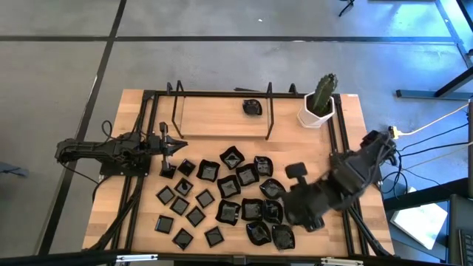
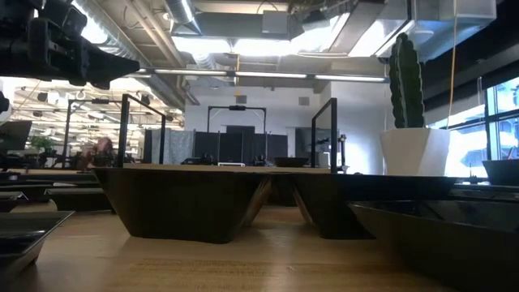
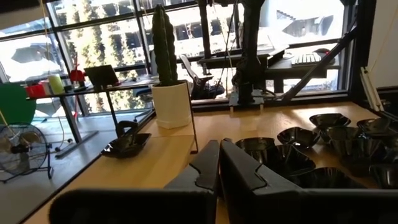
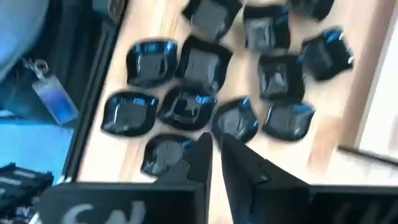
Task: Pick & Place Mini shaped plates
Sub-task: Stack the leaf-shaped plate on top of the leaf-shaped plate on the shelf
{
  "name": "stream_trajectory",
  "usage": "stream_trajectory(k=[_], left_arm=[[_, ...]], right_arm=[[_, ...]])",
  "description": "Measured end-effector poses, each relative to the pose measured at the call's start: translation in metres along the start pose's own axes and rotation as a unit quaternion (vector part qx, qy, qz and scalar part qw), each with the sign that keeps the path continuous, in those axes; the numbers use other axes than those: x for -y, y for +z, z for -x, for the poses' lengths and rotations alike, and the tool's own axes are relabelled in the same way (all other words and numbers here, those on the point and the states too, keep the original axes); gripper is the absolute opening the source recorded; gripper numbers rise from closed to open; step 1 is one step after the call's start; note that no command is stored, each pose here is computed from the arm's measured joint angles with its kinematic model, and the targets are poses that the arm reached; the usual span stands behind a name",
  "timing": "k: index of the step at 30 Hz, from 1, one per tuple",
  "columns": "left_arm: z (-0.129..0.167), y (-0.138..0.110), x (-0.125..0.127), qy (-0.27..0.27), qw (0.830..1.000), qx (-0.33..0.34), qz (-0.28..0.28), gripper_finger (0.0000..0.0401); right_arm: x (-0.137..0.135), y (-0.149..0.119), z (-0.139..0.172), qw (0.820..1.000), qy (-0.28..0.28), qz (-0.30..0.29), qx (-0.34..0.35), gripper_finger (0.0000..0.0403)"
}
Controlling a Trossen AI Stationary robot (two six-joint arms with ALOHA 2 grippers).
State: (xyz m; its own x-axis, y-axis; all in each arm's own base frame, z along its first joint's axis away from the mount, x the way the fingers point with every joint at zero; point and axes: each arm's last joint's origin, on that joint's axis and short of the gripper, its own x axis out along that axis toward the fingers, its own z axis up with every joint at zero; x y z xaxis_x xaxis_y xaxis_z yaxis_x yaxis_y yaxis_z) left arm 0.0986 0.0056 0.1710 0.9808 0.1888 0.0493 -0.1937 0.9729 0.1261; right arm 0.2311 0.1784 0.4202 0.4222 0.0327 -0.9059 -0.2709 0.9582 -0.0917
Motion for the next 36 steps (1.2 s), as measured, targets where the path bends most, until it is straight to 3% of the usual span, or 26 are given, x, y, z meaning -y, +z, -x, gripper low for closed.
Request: stream_trajectory(k=[8,12,18,24,30,36], left_arm=[[0.0,0.0,0.0,0.0,1.0,0.001,-0.004,0.0013],[0.0,0.0,0.0,0.0,1.0,0.002,-0.004,0.0011],[0.0,0.0,0.0,0.0,1.0,0.002,-0.004,0.0009],[0.0,0.0,0.0,0.001,1.0,0.002,-0.004,0.0013],[0.0,0.0,0.0,0.001,1.0,0.002,-0.004,0.0009],[0.0,0.0,0.0,0.001,1.0,0.002,-0.004,0.0011]], right_arm=[[-0.034,-0.038,-0.068,0.992,-0.063,-0.002,-0.108,0.0094],[-0.039,-0.059,-0.103,0.984,-0.09,-0.006,-0.155,0.0117],[-0.039,-0.08,-0.14,0.977,-0.121,-0.019,-0.173,0.0144],[-0.033,-0.09,-0.159,0.977,-0.125,-0.01,-0.17,0.0177],[-0.029,-0.092,-0.166,0.98,-0.091,-0.096,-0.15,0.0206],[-0.034,-0.087,-0.168,0.981,-0.049,-0.134,-0.132,0.0223]])
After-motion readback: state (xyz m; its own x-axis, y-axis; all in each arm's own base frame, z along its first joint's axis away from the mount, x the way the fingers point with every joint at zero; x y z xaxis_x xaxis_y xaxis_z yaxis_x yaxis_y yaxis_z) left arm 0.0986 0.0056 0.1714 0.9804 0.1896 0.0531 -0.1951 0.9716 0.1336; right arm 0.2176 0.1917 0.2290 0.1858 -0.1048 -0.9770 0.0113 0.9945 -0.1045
